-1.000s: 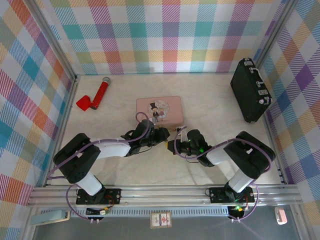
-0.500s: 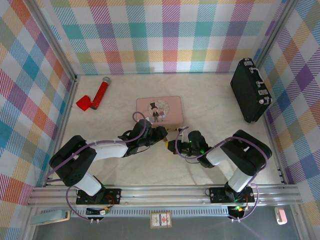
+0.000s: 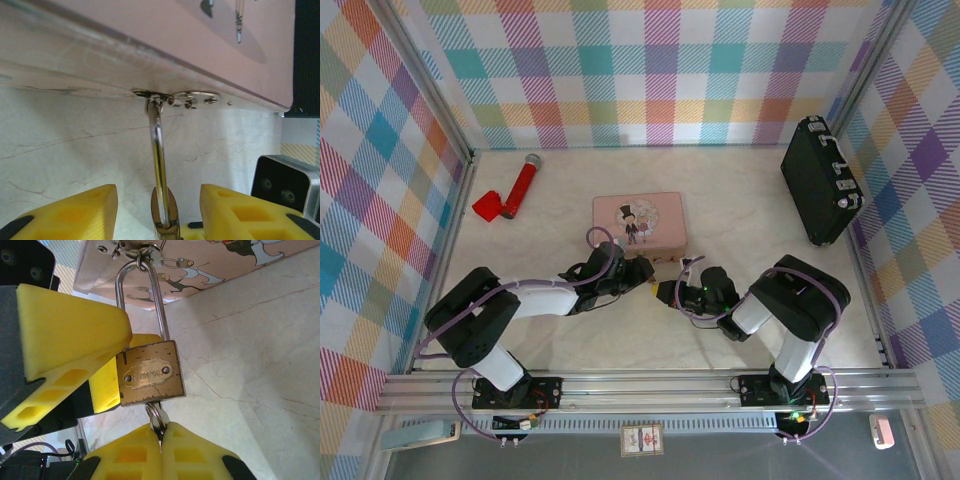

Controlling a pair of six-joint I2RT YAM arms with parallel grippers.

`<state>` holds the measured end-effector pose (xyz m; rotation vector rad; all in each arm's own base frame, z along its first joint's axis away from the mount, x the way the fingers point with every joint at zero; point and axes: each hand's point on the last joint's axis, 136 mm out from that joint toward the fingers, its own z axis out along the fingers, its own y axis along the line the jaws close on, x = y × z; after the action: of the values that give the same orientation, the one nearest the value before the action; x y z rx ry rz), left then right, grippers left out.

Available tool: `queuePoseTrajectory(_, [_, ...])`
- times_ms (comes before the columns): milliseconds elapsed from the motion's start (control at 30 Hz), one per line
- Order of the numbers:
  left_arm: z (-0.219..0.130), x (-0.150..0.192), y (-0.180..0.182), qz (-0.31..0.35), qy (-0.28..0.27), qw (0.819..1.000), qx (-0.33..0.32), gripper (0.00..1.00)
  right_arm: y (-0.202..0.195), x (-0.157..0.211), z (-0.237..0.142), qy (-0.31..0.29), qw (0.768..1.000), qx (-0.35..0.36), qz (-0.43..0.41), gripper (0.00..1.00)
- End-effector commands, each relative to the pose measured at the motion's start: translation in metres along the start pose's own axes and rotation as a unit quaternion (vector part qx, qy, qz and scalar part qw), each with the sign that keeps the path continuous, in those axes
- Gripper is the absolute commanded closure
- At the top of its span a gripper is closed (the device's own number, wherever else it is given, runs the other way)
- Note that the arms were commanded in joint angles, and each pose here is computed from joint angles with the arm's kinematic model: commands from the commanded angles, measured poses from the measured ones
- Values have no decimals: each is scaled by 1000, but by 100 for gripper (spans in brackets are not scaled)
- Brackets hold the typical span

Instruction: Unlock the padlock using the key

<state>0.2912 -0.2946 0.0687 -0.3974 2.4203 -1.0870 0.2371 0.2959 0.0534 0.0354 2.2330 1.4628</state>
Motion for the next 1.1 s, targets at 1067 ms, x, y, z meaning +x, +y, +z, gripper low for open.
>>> queuePoseTrajectory(1067, [-6,-1,10,16,-19,1000,-12,59,-3,2,-12,5,999,28,-23,77])
